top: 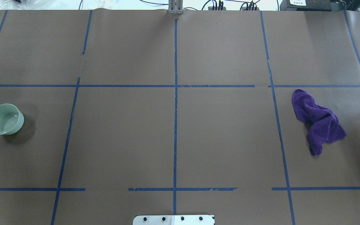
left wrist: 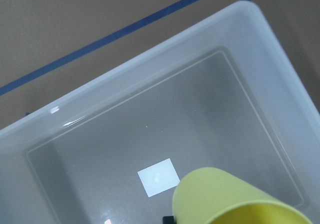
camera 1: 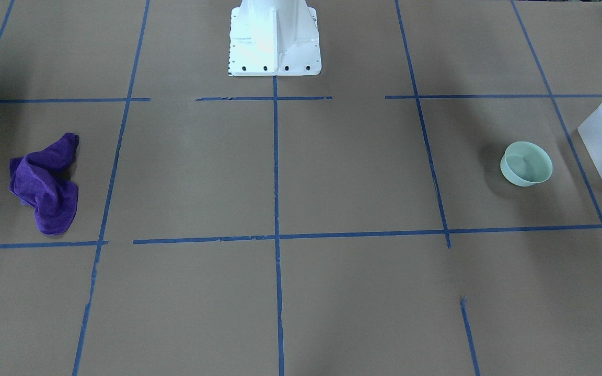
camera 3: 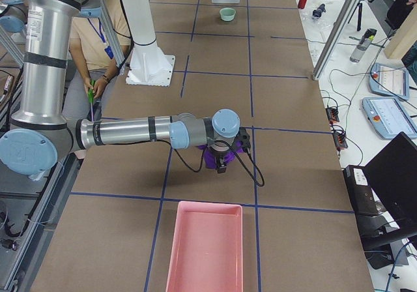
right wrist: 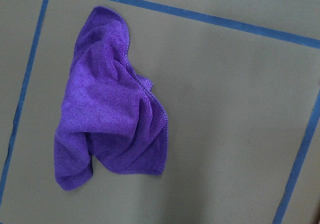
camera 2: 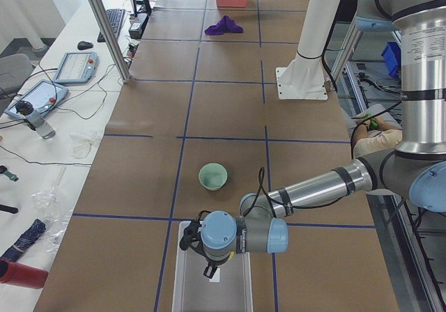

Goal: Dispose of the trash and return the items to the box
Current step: 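Lift the yellow cup with the left gripper and drop it into the clear bin, then reach the right gripper to the purple cloth and grasp it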

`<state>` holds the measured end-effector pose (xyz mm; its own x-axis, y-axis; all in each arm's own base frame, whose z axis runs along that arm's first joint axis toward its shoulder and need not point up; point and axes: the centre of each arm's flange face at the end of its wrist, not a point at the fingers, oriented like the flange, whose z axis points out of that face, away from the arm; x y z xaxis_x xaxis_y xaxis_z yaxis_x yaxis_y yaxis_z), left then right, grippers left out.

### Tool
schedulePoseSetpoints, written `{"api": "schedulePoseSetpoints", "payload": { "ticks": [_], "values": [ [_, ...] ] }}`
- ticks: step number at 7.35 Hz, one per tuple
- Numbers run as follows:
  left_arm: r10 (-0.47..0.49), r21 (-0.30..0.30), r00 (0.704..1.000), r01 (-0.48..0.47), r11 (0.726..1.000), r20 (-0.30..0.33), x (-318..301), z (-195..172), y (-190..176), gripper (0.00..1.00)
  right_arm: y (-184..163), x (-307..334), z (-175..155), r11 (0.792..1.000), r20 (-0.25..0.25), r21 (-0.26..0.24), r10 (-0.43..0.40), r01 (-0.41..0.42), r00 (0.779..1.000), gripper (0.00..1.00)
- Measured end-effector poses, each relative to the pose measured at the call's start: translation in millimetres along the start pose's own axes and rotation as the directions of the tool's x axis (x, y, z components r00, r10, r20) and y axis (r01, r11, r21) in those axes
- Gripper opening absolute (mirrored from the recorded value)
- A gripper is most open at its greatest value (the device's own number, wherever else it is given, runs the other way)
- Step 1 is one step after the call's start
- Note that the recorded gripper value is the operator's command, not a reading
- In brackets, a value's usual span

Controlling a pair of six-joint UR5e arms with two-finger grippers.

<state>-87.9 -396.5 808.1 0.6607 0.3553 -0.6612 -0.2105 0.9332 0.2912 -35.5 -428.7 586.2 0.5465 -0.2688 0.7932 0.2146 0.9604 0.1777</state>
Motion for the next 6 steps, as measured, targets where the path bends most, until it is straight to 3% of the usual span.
{"api": "schedulePoseSetpoints", "payload": {
  "ticks": [2, 4, 5, 6],
  "values": [
    [-0.035, 0.002, 0.995, 0.035, 0.999, -0.096, -1, 21, 12, 0.0, -1, -5, 7, 1.0, 0.002, -0.015, -0.009, 0.009, 1.0, 1.0],
    [-0.034, -0.019, 0.991, 0.031, 0.999, -0.132, 5, 35, 13, 0.01, -3, -10, 13, 0.999, 0.0, -0.028, -0.026, 0.026, 1.0, 1.0],
    [-0.029, -0.032, 0.99, 0.025, 0.999, -0.139, 8, 41, 13, 0.33, -5, -14, 17, 0.999, 0.0, -0.037, -0.035, 0.035, 0.999, 1.0],
    [-0.026, -0.041, 0.989, 0.021, 0.999, -0.144, 9, 45, 12, 0.52, -7, -18, 20, 0.998, 0.0, -0.044, -0.037, 0.037, 0.999, 1.0]
  ]
}}
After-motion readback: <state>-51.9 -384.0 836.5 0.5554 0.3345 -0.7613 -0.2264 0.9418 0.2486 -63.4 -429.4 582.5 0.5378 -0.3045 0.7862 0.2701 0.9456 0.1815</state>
